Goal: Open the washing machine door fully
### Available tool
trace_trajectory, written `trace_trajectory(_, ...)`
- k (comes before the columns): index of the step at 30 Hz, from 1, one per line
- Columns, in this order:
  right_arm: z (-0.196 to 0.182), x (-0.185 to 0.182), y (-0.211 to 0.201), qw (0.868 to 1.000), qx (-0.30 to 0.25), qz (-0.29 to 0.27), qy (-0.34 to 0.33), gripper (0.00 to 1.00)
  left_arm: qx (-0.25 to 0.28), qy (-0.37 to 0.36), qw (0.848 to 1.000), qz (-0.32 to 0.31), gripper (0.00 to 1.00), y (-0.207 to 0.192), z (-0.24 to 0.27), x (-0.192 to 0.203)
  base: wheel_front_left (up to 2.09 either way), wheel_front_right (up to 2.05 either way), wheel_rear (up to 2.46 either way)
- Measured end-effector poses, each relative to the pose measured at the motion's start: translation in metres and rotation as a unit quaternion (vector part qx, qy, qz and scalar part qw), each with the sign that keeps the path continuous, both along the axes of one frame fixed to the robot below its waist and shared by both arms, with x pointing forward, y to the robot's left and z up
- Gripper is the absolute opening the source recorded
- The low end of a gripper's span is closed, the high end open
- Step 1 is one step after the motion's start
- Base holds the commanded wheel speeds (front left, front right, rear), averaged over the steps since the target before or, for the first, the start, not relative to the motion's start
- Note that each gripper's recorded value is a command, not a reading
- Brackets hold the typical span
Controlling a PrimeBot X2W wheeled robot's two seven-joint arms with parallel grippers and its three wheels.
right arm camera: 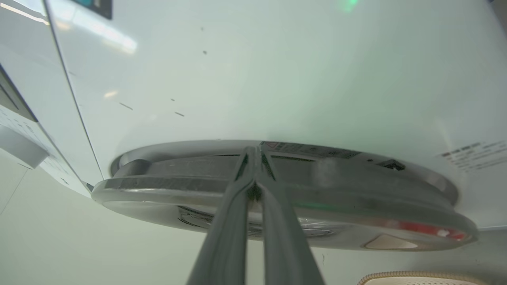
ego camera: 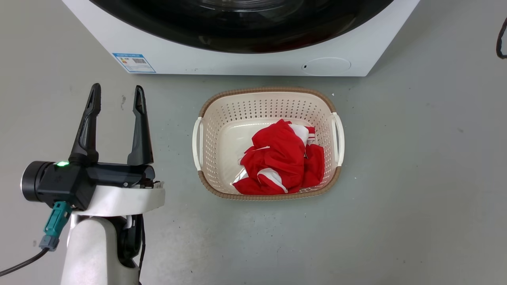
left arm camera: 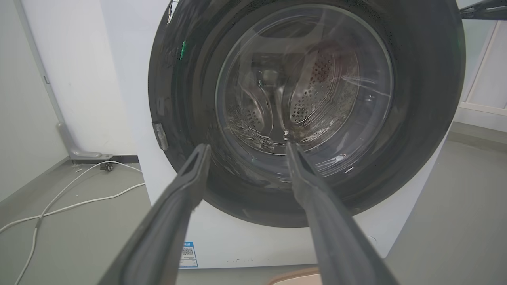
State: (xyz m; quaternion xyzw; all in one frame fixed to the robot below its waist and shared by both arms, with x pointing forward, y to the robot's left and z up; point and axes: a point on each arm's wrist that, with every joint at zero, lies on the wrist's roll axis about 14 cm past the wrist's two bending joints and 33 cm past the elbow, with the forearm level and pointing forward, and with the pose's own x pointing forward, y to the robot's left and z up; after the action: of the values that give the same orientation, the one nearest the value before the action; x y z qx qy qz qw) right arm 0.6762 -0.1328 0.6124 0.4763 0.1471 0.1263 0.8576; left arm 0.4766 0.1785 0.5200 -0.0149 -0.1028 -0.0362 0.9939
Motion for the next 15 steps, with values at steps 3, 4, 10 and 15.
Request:
trace_trajectory(3, -0.006, 0.003, 0.009, 1.000, -0.014, 0.014, 0.009, 0.00, 0.001, 0.005, 1.000, 0.001, 1.00, 0.001, -0.005, 0.001, 0.00, 0.00, 0.00)
trace_trajectory(4, -0.009, 0.004, 0.011, 1.000, -0.022, 0.019, 0.011, 0.00, 0.001, 0.007, 1.000, 0.002, 1.00, 0.002, -0.006, 0.001, 0.00, 0.00, 0.00)
trace_trajectory(10, -0.013, 0.010, 0.017, 0.999, -0.032, 0.029, 0.015, 0.00, 0.003, 0.013, 1.000, 0.005, 1.00, 0.005, -0.011, 0.003, 0.00, 0.00, 0.00)
trace_trajectory(15, -0.018, 0.009, 0.020, 0.998, -0.029, 0.043, 0.028, 0.00, 0.003, 0.015, 1.000, 0.005, 1.00, 0.005, -0.013, 0.004, 0.00, 0.00, 0.00)
